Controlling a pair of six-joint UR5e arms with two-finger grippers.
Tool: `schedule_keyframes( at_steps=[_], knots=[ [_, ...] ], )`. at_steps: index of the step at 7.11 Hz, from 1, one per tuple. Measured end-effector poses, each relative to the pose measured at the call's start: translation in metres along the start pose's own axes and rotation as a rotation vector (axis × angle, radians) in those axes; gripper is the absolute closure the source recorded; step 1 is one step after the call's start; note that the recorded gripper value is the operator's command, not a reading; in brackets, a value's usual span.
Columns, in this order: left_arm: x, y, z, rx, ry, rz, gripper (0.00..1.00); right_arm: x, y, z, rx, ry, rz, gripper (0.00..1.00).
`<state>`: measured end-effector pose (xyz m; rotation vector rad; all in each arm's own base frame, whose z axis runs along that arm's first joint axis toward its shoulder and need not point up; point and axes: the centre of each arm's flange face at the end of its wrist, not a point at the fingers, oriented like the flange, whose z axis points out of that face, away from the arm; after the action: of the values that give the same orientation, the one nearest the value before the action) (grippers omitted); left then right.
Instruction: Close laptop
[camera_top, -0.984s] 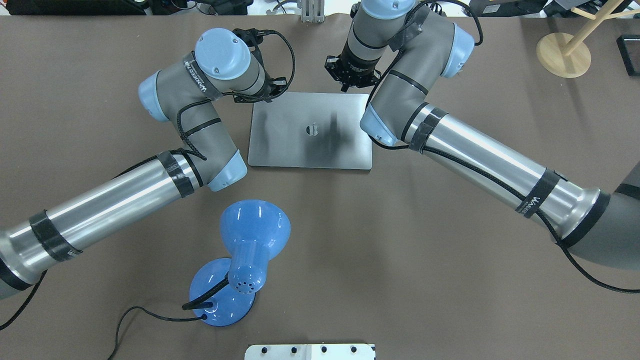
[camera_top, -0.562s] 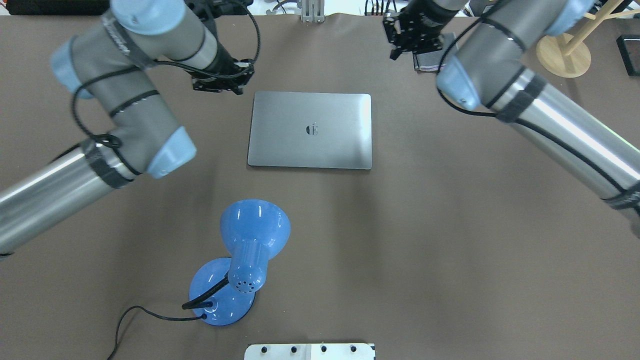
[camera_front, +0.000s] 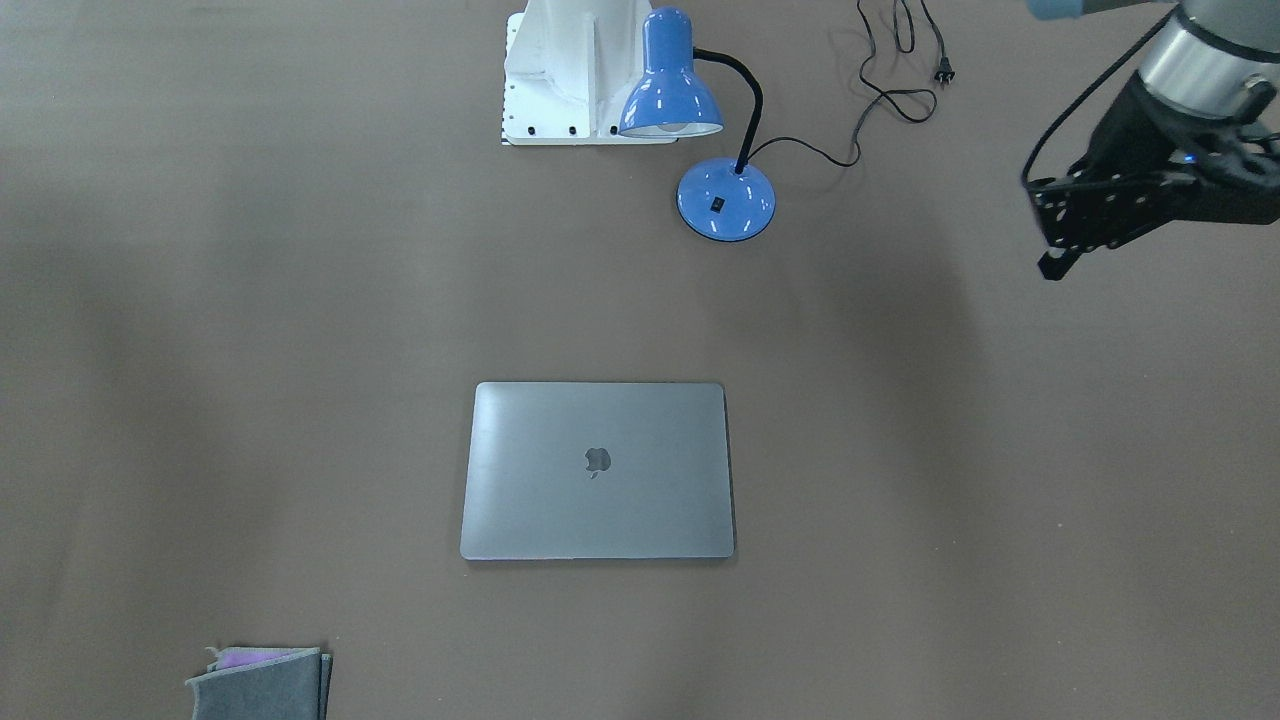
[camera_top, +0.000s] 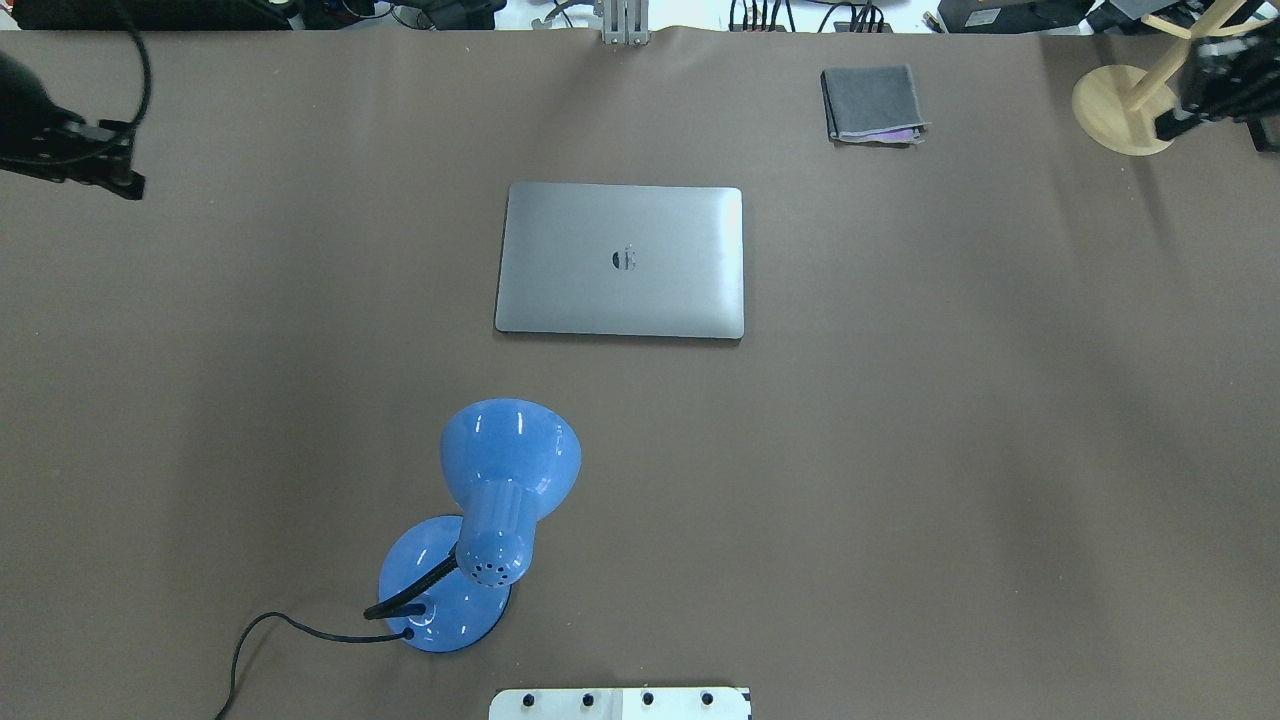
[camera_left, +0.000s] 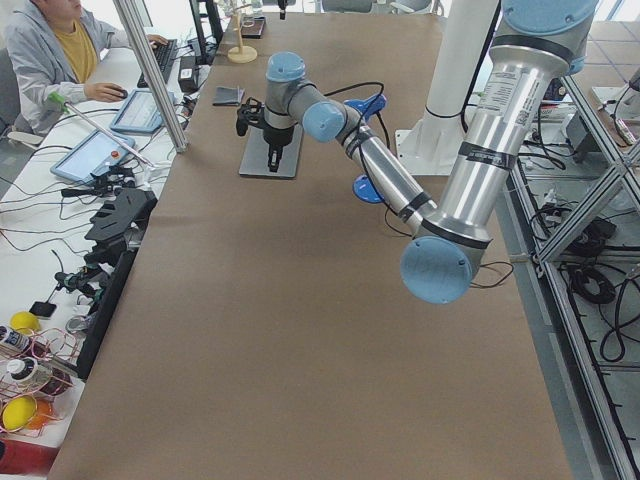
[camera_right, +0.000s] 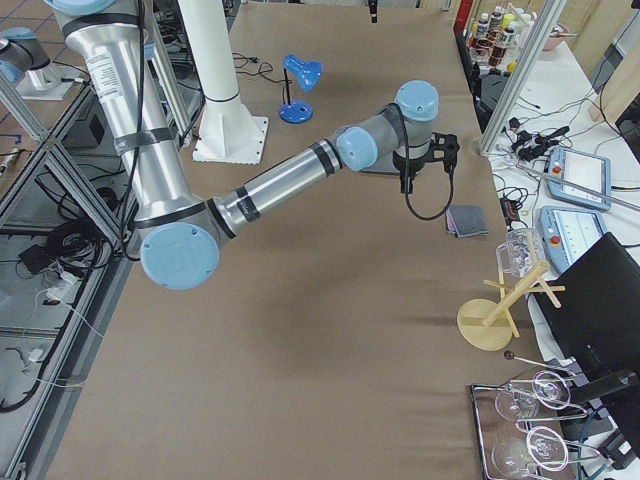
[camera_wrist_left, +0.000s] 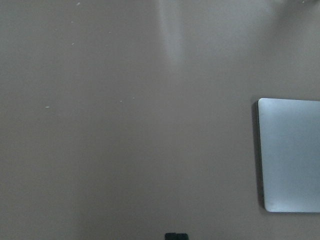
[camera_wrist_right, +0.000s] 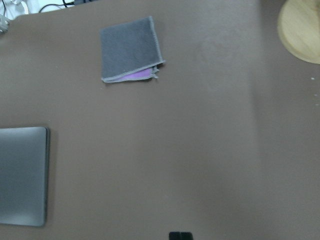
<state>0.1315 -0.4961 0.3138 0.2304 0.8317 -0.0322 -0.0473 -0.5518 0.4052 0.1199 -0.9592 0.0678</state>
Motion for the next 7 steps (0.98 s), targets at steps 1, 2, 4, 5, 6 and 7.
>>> schedule_keyframes(
  at_steps=[1, 2, 4, 5, 6, 7],
  knots=[
    [-0.069, 0.017, -0.015, -0.013, -0.024, 0.063, 0.03, 0.069, 0.029, -0.009, -0.031, 0.044, -0.088, 0.00],
    [-0.138, 0.037, -0.023, -0.044, -0.021, 0.144, 0.02, 0.121, 0.051, -0.021, -0.068, 0.086, -0.142, 0.00],
    [-0.236, 0.074, -0.021, -0.096, 0.010, 0.228, 0.02, 0.181, 0.074, -0.035, -0.149, 0.173, -0.222, 0.00],
    [-0.256, 0.086, -0.018, -0.109, 0.013, 0.224, 0.02, 0.191, 0.080, -0.037, -0.175, 0.182, -0.244, 0.00],
    [-0.264, 0.091, -0.016, -0.116, 0.013, 0.220, 0.02, 0.193, 0.088, -0.037, -0.183, 0.172, -0.251, 0.00],
    [-0.266, 0.093, -0.016, -0.118, 0.013, 0.219, 0.02, 0.192, 0.095, -0.038, -0.182, 0.160, -0.255, 0.00]
  ],
)
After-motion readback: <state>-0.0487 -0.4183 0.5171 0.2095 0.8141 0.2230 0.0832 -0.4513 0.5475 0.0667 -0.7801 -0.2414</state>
